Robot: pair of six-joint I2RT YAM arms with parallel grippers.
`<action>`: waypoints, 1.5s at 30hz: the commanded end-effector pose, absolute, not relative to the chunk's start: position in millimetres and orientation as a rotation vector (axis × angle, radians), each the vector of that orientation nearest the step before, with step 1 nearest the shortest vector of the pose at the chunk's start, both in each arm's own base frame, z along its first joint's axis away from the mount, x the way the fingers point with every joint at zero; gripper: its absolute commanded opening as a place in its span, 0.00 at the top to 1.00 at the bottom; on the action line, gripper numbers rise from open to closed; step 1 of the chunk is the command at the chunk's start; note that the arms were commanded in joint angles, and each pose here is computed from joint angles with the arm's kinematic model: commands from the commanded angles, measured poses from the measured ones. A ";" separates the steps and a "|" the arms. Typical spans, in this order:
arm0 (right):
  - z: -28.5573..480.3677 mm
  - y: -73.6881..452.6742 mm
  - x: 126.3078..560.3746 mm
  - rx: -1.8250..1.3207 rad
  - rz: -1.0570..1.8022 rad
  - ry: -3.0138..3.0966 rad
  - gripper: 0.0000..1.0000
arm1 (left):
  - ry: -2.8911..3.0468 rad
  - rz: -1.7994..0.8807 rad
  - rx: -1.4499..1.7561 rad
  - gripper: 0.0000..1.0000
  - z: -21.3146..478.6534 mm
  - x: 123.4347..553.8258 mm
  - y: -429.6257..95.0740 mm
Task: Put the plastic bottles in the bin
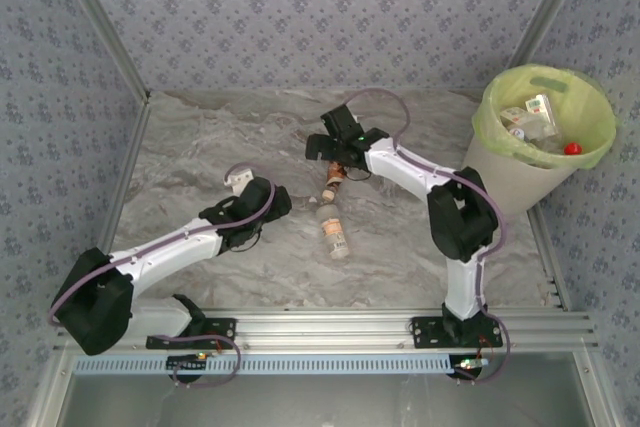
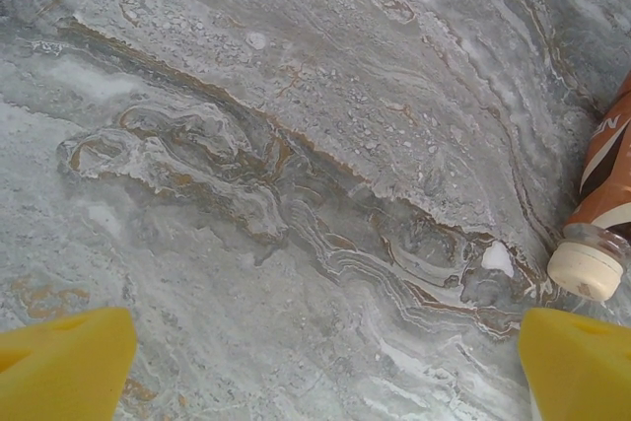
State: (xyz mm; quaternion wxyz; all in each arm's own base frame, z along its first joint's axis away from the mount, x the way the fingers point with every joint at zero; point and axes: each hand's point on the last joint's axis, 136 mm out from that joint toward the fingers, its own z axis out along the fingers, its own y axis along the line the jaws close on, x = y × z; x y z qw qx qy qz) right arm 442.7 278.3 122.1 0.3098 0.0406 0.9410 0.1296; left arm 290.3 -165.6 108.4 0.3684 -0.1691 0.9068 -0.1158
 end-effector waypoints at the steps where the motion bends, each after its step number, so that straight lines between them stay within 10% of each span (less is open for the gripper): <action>1: 106.7 255.3 451.8 0.235 0.167 2.480 0.00 | 2.322 -0.261 -0.455 0.01 107.8 288.4 -156.0; 10: 60.1 255.6 456.4 0.304 0.160 2.543 0.05 | 2.323 -0.260 -0.459 0.01 106.2 289.5 -156.8; 24: 43.5 252.5 466.0 0.315 0.181 2.504 0.44 | 2.335 -0.244 -0.428 0.00 104.5 294.0 -161.4; 45: 207.8 200.5 439.7 0.239 0.236 2.104 0.54 | 2.303 -0.420 -0.283 0.01 117.0 301.7 -191.0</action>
